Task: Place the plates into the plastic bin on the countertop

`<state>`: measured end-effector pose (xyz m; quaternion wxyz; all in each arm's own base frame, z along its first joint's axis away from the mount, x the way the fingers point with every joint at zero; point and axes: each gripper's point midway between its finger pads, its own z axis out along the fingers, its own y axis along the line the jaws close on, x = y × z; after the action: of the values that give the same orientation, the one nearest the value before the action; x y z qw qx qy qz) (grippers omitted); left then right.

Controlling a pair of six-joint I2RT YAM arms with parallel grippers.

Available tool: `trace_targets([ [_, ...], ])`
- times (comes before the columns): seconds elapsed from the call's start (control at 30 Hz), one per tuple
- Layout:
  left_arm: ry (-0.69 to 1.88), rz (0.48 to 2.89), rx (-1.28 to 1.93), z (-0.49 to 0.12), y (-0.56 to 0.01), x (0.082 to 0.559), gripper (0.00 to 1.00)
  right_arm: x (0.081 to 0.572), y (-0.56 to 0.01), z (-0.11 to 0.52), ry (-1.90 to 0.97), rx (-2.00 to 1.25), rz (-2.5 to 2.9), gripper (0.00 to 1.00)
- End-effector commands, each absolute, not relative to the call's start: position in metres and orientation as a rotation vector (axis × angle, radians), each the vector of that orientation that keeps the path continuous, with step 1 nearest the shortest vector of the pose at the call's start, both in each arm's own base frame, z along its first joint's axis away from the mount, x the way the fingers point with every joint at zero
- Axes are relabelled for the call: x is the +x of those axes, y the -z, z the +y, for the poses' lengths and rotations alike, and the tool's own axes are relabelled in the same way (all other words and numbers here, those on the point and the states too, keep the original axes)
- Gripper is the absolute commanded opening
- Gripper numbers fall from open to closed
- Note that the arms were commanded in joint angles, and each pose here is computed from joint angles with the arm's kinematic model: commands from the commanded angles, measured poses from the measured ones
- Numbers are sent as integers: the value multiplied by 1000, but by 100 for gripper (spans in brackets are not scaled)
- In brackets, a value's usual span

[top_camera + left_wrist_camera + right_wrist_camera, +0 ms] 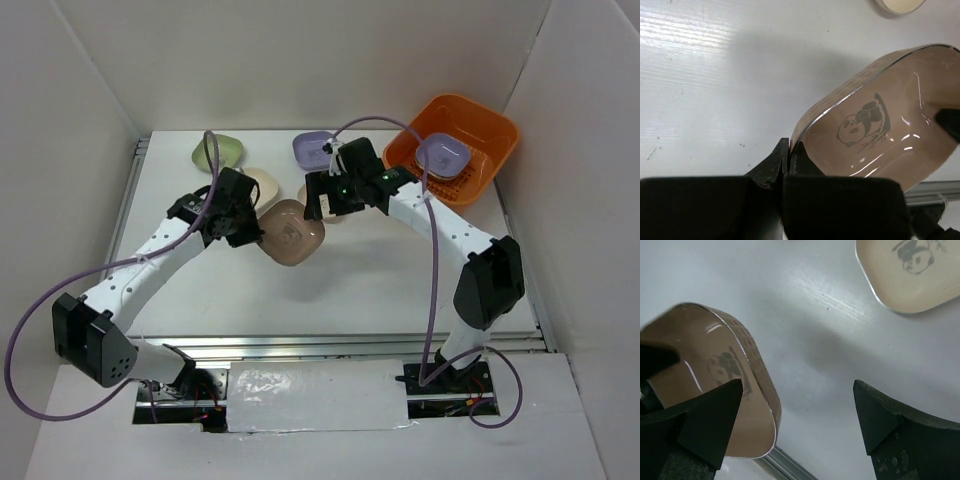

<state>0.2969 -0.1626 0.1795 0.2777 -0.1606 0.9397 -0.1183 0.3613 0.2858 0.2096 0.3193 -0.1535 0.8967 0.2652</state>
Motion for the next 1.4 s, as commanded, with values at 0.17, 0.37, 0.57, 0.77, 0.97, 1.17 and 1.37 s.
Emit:
trace_targets([
  [0.17, 460, 2584, -201, -183, -207, 290, 0, 330, -186, 323, -729, -601, 2354, 72],
  [0.37, 358, 2621, -278, -173, -221, 293, 84, 339, -184, 323, -532, -489, 2330, 0],
  [0.57, 144, 2319, -682, -100, -302, 293, 99, 395, -221, 246, -291, -38, 2326, 0],
  [0.77, 234, 2046, -777, -55, -348, 288, 99, 449, -300, 124, -239, 463, 2137, 0],
  [0.97, 266, 2231, -675, -68, -284, 309, 99, 510, -308, -40, -121, 835, 1989, 0],
  [1.17, 474, 2347, -596, -92, -230, 325, 99, 567, -259, -116, -94, 929, 1995, 0],
  [1.37, 503, 2424, -576, -81, -183, 327, 99, 588, -217, -137, -116, 928, 2014, 0],
])
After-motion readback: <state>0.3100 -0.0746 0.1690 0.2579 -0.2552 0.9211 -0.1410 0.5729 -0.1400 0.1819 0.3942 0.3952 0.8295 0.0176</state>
